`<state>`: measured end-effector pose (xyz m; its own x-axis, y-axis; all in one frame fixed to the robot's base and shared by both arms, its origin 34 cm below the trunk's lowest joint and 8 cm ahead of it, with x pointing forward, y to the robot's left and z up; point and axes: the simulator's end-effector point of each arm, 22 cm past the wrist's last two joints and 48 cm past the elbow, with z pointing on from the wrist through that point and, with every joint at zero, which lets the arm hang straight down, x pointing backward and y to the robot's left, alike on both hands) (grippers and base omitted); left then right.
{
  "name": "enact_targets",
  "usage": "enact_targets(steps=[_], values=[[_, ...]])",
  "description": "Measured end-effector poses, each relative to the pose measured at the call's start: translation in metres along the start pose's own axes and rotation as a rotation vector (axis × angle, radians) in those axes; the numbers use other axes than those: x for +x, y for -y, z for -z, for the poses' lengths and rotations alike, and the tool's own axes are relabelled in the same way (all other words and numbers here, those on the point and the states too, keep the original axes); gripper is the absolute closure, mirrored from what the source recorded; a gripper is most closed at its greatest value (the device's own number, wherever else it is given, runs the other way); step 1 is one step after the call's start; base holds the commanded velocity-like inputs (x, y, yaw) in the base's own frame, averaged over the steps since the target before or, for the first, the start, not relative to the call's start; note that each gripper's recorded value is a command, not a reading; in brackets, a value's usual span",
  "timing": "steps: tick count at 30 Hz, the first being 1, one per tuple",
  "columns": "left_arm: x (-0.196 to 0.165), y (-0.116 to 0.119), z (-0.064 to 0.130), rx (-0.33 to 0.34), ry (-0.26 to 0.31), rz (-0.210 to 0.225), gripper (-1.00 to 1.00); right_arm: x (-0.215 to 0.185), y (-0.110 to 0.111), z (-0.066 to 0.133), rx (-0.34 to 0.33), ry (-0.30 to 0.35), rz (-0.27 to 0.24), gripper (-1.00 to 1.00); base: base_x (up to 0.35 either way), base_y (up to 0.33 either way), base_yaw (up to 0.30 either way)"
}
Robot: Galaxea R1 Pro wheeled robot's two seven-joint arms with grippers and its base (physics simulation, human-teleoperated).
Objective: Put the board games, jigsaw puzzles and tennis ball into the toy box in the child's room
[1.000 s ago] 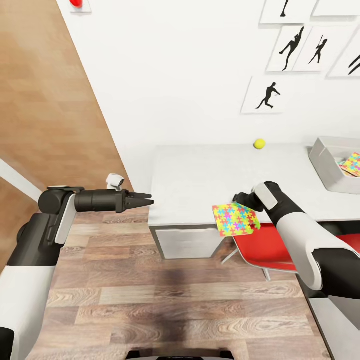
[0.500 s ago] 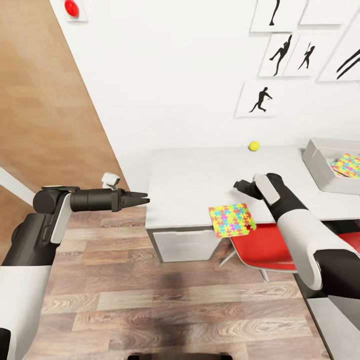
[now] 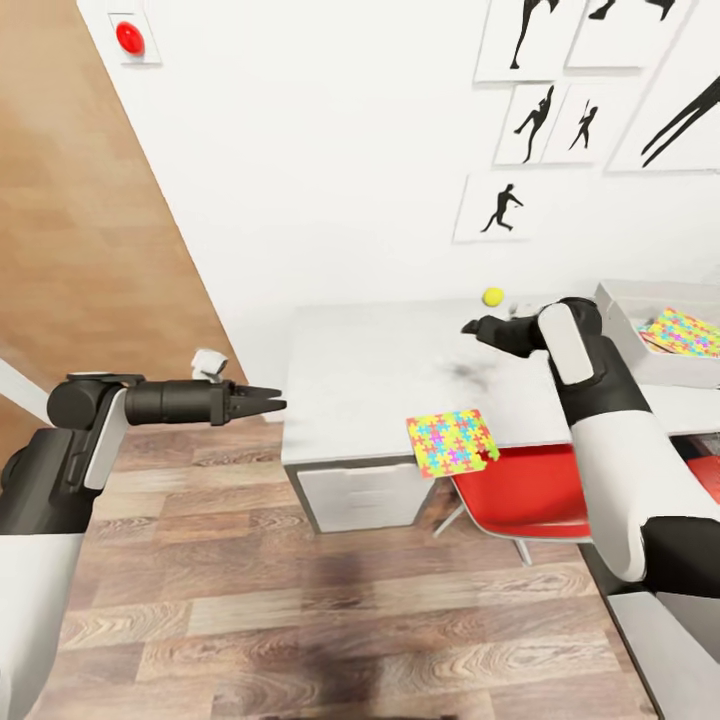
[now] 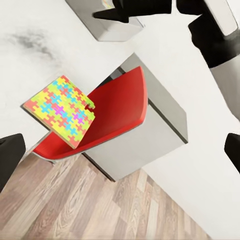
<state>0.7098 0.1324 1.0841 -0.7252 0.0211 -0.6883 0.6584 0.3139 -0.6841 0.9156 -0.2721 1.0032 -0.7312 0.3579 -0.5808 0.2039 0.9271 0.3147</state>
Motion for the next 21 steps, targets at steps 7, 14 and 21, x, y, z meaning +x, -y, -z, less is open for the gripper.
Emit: enact_targets(steps=[7, 14, 21], values=[[0.003, -0.008, 0.018, -0.041, 0.0, 0.006, -1.0, 0.049, -0.039, 0.031, -0.279, -0.077, -0.085, -1.0, 0.0, 0.0, -0.089], [0.016, -0.021, 0.046, -0.09, 0.052, 0.057, -1.0, 0.116, -0.06, 0.115, -0.684, -0.121, -0.172, -1.0, 0.0, 0.0, -0.12], [0.043, -0.033, 0.072, -0.136, 0.097, 0.133, -1.0, 0.217, -0.061, 0.166, -0.918, -0.268, -0.317, -1.0, 0.0, 0.0, -0.142]])
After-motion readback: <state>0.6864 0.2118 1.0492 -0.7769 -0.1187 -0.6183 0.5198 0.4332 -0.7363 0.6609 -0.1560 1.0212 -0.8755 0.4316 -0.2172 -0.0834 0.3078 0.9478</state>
